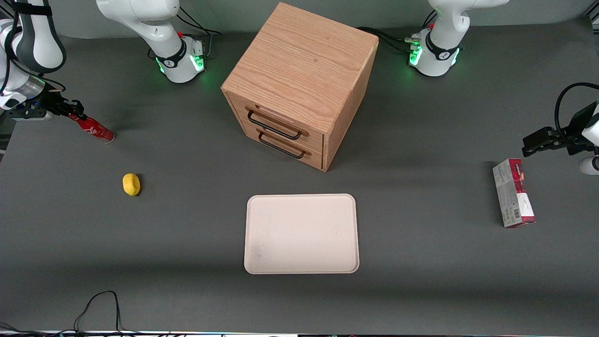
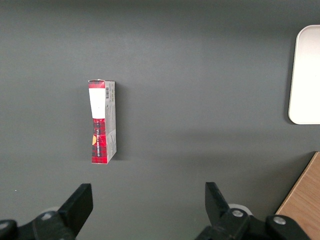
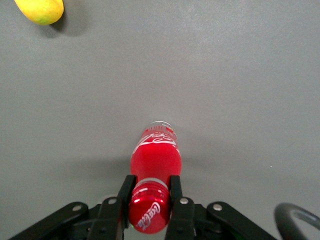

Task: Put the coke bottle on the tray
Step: 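Close the right gripper around the bottle's cap end, then lift the bottle and carry it toward the cream tray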

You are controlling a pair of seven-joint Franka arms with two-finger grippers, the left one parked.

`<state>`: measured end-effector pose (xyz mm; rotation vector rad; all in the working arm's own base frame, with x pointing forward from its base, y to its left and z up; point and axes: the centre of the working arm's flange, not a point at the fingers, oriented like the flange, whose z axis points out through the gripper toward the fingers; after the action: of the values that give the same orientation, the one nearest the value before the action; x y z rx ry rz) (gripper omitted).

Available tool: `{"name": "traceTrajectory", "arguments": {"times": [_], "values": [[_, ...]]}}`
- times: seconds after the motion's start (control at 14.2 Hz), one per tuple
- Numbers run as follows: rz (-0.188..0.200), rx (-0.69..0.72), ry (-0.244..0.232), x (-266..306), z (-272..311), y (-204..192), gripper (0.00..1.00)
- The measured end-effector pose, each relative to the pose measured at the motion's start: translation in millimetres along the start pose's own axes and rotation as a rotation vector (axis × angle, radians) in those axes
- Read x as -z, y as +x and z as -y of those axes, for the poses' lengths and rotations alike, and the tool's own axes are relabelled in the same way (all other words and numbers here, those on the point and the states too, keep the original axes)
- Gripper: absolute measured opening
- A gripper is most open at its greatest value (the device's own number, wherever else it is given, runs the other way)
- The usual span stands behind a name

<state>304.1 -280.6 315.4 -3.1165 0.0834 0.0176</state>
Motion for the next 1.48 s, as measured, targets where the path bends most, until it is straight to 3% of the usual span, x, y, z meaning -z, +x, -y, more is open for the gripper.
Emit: {"name": "traceTrajectory", "arguments": {"times": [0.21,0.49,0.84,1.2,1.48], "values": [[0.02,0.018,-0.003,6.7,2.1,8.0,0.32],[0.06,0.061,-0.055,79.2,14.8,63.0,0.32],[0.029,0.036,-0.019,175.5,60.8,153.2,0.32],[0.04,-0.008,-0.07,252.2,165.3,233.2,0.32],[0.014,-0.005,-0.048,303.4,252.2,263.0,0.32]]}}
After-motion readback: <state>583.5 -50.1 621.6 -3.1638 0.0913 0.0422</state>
